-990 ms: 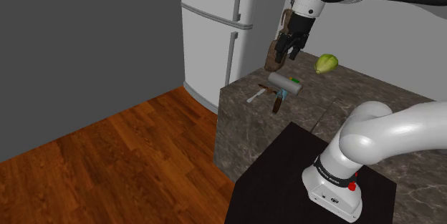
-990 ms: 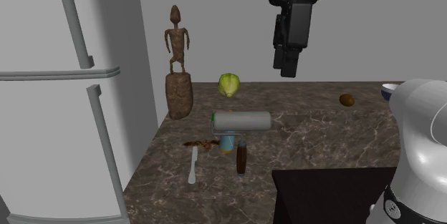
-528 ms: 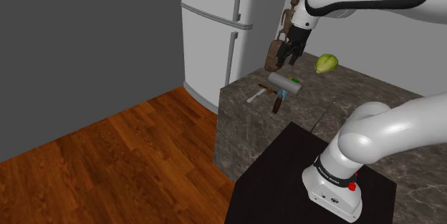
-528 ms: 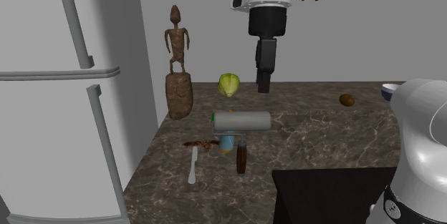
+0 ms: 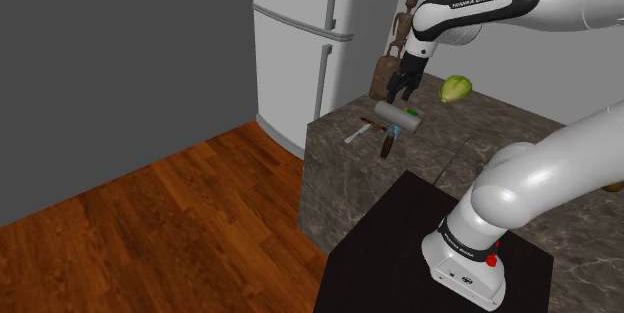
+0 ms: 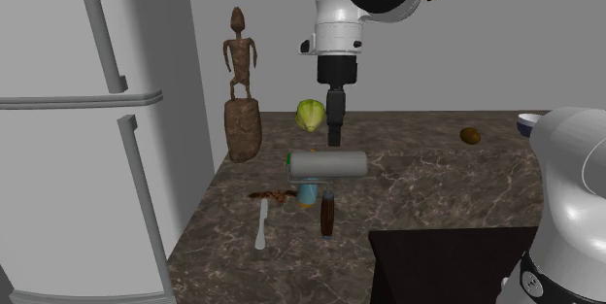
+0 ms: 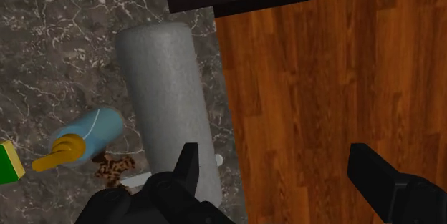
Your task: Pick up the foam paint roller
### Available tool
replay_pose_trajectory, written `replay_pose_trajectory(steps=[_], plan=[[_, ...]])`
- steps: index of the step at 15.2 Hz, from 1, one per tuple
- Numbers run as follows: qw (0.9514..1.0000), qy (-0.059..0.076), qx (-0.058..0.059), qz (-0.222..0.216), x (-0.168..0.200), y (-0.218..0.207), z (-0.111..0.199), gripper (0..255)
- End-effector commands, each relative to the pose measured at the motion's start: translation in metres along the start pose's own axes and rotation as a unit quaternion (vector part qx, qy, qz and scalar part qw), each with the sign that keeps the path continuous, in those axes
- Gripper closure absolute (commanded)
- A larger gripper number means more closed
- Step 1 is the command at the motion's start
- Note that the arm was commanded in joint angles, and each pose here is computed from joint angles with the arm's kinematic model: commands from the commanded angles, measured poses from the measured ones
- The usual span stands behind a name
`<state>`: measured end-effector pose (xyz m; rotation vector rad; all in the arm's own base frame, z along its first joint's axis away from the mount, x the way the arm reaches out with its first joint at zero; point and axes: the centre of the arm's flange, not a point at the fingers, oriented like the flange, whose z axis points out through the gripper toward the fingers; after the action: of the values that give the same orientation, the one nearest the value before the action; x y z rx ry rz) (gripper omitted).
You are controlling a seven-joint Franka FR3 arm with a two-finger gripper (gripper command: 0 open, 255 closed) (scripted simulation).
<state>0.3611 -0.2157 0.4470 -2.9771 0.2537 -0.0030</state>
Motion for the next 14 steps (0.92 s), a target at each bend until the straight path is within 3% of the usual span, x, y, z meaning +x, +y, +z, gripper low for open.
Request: replay_pose_trajectory(steps=[1, 5, 14], plan=[[1.0, -0.003, 0.003, 0.001, 0.005, 0.025, 0.012, 0], [0.9999, -0.009, 0.011, 0.003, 0.022, 0.069, 0.041, 0], [0.9999, -0.009, 0.011, 0.003, 0.024, 0.079, 0.082, 0]])
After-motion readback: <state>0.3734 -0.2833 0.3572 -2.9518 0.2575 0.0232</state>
